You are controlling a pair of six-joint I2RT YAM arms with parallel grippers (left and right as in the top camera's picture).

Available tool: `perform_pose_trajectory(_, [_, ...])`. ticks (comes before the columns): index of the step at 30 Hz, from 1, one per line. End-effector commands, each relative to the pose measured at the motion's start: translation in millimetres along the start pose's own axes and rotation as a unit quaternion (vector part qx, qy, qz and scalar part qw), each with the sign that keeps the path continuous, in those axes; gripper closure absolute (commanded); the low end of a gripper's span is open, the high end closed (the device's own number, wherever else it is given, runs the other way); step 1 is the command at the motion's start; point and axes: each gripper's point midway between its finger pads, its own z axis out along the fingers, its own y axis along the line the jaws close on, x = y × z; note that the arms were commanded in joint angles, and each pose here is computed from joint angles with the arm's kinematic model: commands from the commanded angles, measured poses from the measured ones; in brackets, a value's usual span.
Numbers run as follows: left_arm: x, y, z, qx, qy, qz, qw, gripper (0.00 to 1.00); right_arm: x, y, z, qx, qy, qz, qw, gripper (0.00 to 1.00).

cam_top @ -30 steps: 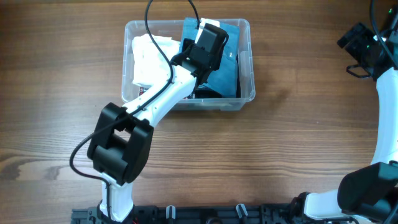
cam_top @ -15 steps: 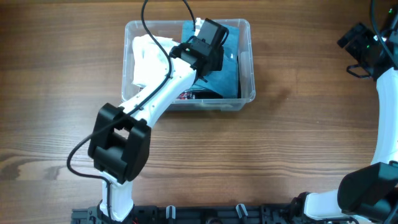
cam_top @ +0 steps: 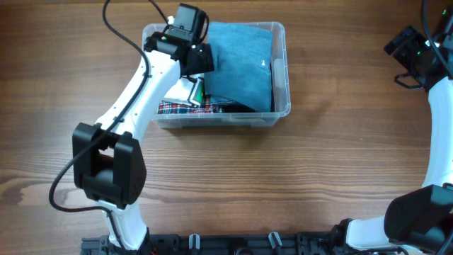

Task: Pack container
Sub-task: 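Release and press the blue cloth flat into the box with the left gripper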

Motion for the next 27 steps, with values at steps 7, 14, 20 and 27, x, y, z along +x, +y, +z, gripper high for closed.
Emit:
perform_pose_trajectory(7, [12,14,18,-0.045,0.022,0.016,0.999,0.53,2,-3,3,0.007,0.002,0.0,1.0,0.0])
perform_pose_trajectory(14, [40,-25,34,-0.04,0.038,0.087,0.995,0.41,2,-3,3,0.007,0.002,0.0,1.0,0.0])
perform_pose_trajectory(20, [44,-34,33,-0.041,0.033,0.102,0.993,0.23,2,-3,3,0.007,0.002,0.0,1.0,0.0])
perform_pose_trajectory(27, [51,-25,32,-0.054,0.052,0.142,0.987,0.04,2,-3,3,0.007,0.002,0.0,1.0,0.0])
